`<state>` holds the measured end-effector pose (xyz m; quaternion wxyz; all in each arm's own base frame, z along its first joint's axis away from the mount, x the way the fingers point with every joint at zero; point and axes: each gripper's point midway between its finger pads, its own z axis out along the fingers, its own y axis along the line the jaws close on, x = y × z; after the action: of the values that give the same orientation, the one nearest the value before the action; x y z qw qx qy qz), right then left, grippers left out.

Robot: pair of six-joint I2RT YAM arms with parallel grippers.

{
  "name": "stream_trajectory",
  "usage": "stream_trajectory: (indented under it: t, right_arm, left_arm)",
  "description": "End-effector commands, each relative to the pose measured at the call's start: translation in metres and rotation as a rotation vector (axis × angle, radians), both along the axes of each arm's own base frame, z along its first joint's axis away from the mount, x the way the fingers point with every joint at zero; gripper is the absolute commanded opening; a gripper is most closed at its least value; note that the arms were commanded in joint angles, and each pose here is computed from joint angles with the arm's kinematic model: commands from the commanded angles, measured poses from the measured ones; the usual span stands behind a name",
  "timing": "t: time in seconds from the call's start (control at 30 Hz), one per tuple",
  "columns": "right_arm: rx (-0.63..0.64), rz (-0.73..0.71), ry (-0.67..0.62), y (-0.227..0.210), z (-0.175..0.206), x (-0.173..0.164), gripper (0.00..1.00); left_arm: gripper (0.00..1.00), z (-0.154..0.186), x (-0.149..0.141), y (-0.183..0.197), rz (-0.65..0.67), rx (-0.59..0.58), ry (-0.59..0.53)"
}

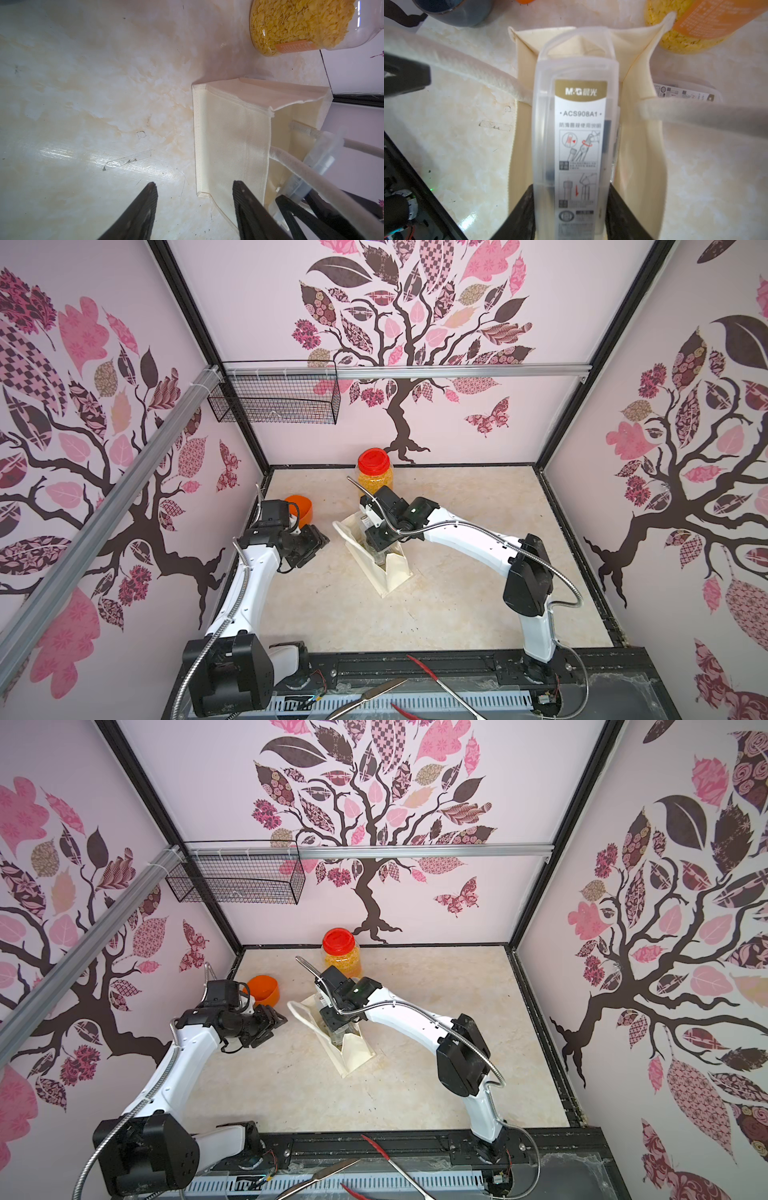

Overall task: Put the compass set into the canvas bag
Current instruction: Place the compass set in the canvas bag.

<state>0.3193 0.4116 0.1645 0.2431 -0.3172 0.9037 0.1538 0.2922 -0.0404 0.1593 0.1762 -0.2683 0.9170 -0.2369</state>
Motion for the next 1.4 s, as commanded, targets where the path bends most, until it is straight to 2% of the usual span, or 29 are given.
stream_trajectory:
  t: [0.0,0.13,0.5,0.9,1.13,1.37]
  right_arm:
    - [-0.033,-0.032,-0.009,-0.003,-0.012,0.007,0.40]
    - [-0.073,-0.060,-0.026,-0.013,-0.014,0.010,0.40]
    - [-0.202,-0.076,0.002,-0.036,-0.048,0.004,0.42]
    - [-0.257,-0.051,0.079,-0.031,-0.063,0.000,0.50]
    - [-0.158,-0.031,0.040,-0.021,-0.023,-0.001,0.62]
    - [-0.097,-0.013,-0.033,-0.016,0.030,0.004,0.69]
  left_arm:
    - [0.62,-0.009,-0.002,0.000,-0.006,0.011,0.010]
    - [0.62,-0.008,-0.002,0.000,-0.009,0.013,0.005]
    - [0.62,-0.009,0.000,0.000,-0.010,0.009,0.008]
    - [0.62,-0.002,0.003,0.000,-0.012,0.015,-0.006]
    - [0.62,0.004,0.005,0.003,-0.010,0.035,-0.019]
    - [0.62,0.035,0.009,0.019,0.048,0.118,-0.095]
